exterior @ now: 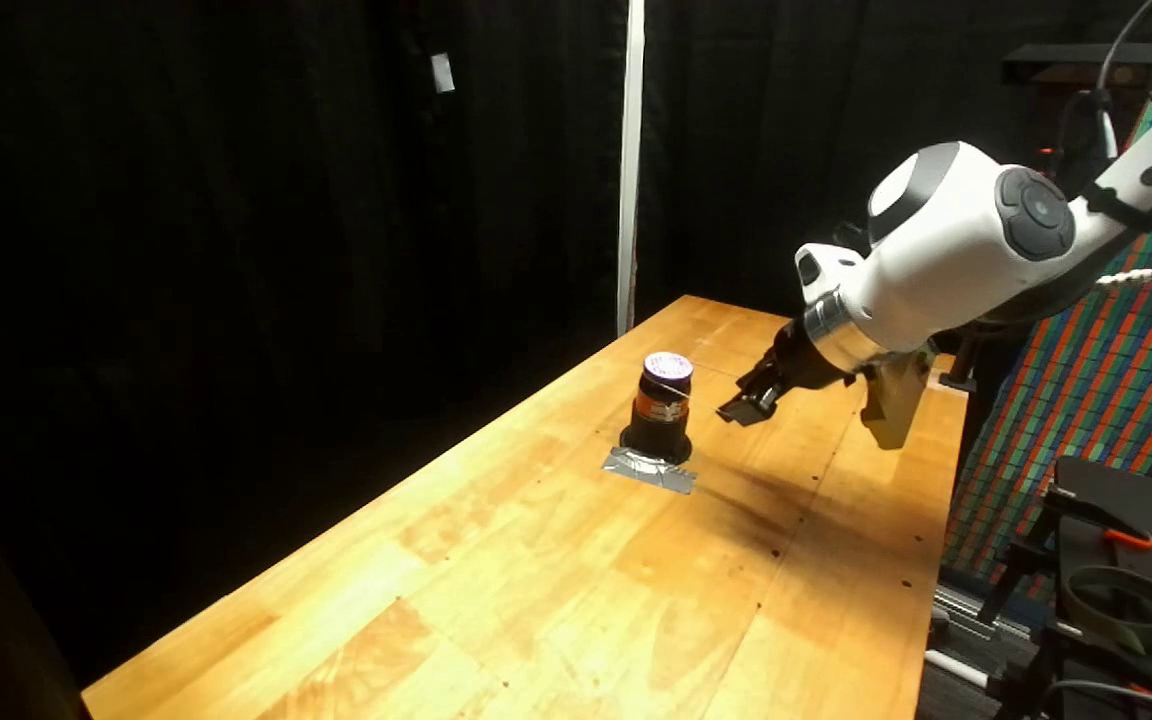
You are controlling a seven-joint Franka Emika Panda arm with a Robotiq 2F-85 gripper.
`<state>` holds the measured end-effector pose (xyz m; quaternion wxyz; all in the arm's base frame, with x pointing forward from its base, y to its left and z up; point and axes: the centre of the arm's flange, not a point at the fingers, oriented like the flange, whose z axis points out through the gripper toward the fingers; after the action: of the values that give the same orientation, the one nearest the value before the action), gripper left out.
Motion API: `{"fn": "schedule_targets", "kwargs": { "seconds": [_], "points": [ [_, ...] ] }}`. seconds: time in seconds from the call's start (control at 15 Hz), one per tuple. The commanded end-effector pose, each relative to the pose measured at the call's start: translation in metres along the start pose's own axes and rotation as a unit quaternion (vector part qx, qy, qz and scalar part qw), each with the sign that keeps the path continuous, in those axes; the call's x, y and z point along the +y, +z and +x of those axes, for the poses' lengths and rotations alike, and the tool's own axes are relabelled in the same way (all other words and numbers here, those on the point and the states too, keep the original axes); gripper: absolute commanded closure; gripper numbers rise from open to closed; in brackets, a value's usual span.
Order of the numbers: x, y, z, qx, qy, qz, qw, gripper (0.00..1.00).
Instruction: Put the rubber band around the base of the cup
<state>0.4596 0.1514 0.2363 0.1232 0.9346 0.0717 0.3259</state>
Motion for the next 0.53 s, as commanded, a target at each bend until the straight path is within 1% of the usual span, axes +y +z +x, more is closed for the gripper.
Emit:
{"fn": "schedule_targets", "kwargs": {
  "seconds": [0.0, 0.07, 0.27, 0.33, 0.4, 0.47],
  "points": [
    [-0.007, 0.004, -0.042, 0.033, 0.019, 0.005, 0.9993, 0.73],
    [-0.007, 0.004, -0.046, 0.045, 0.026, 0.005, 0.9987, 0.82],
    [-0.011, 0.004, -0.062, 0.084, 0.038, 0.002, 0.9957, 0.88],
    [-0.014, 0.005, -0.071, 0.104, 0.044, -0.001, 0.9936, 0.90],
    [-0.017, 0.005, -0.077, 0.120, 0.047, -0.002, 0.9916, 0.86],
    [-0.021, 0.005, -0.085, 0.143, 0.052, -0.011, 0.9883, 0.87]
  ]
}}
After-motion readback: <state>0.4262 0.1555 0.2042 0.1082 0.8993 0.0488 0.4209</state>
